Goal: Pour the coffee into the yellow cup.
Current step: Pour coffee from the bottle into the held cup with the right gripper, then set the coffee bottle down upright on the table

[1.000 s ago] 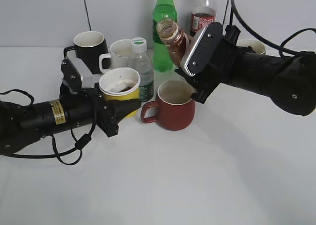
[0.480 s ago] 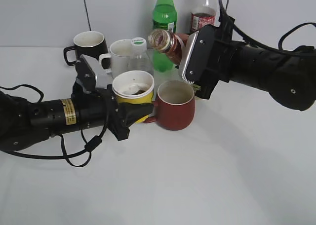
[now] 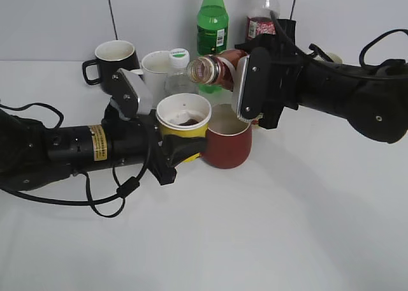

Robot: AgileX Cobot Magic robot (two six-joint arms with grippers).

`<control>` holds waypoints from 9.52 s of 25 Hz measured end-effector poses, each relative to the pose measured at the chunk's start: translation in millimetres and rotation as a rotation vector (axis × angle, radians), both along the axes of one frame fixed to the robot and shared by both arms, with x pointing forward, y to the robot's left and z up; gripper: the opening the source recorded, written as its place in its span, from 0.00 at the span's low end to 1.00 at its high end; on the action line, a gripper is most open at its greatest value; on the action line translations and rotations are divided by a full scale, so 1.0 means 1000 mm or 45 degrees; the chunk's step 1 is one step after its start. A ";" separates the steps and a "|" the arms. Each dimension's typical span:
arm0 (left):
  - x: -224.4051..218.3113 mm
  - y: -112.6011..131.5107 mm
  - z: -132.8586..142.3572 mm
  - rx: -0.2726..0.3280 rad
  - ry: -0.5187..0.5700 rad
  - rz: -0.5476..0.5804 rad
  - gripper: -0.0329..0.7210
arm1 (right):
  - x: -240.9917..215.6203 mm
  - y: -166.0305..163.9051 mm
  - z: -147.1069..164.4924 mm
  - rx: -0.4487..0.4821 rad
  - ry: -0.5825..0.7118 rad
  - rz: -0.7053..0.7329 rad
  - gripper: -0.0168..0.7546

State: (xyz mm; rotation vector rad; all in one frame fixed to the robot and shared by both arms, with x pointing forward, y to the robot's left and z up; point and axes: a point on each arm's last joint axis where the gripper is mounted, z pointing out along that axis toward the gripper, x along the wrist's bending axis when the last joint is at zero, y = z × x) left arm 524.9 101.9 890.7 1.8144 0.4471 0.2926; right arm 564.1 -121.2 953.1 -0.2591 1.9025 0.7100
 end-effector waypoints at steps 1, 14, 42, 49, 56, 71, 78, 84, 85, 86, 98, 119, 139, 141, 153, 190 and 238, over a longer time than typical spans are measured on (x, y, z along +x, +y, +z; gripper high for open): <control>0.000 -0.001 0.001 -0.003 0.001 -0.001 0.51 | 0.000 0.000 0.000 -0.017 -0.013 0.007 0.70; -0.005 -0.003 0.002 0.015 0.008 -0.069 0.51 | 0.000 0.000 0.000 -0.181 -0.138 0.068 0.70; -0.011 -0.006 0.004 -0.002 -0.023 -0.171 0.51 | 0.000 0.001 0.003 -0.345 -0.324 0.141 0.70; -0.011 -0.006 0.004 0.000 -0.024 -0.176 0.51 | 0.000 0.002 0.004 -0.373 -0.369 0.154 0.70; -0.011 -0.007 0.004 0.001 -0.025 -0.179 0.51 | 0.001 0.001 0.005 -0.405 -0.403 0.161 0.70; -0.016 -0.008 0.002 0.035 -0.041 -0.265 0.51 | 0.001 0.001 0.005 -0.422 -0.419 0.160 0.70; -0.016 -0.008 0.002 0.037 -0.042 -0.271 0.51 | 0.001 0.001 0.005 -0.445 -0.438 0.167 0.70; -0.016 -0.008 0.002 0.037 -0.042 -0.271 0.51 | 0.001 0.001 0.006 -0.454 -0.456 0.171 0.70; -0.016 -0.008 0.002 0.037 -0.042 -0.271 0.51 | 0.001 0.001 0.006 -0.454 -0.456 0.171 0.70; -0.016 -0.008 0.002 0.037 -0.042 -0.271 0.51 | 0.001 0.001 0.006 -0.456 -0.457 0.171 0.70; -0.017 -0.008 0.003 0.024 -0.045 -0.277 0.51 | 0.001 0.001 0.007 -0.449 -0.467 0.166 0.70; -0.013 -0.009 0.010 -0.073 -0.051 -0.220 0.51 | 0.004 -0.002 0.010 -0.129 -0.268 0.004 0.70; 0.013 0.029 0.008 -0.053 -0.046 -0.032 0.51 | -0.008 -0.037 -0.011 1.024 0.459 -0.612 0.70; 0.017 0.037 0.006 -0.022 -0.034 0.009 0.51 | -0.014 -0.045 -0.018 1.102 0.511 -0.658 0.70; 0.033 0.055 -0.008 0.002 0.067 0.273 0.51 | -0.037 -0.069 -0.060 1.189 0.606 -0.793 0.70; 0.042 0.059 -0.063 0.019 0.113 0.395 0.66 | -0.036 -0.069 -0.064 1.236 0.589 -0.783 0.70; 0.011 0.079 -0.050 0.197 0.252 0.520 0.77 | -0.033 -0.077 -0.129 1.248 0.719 -1.004 0.75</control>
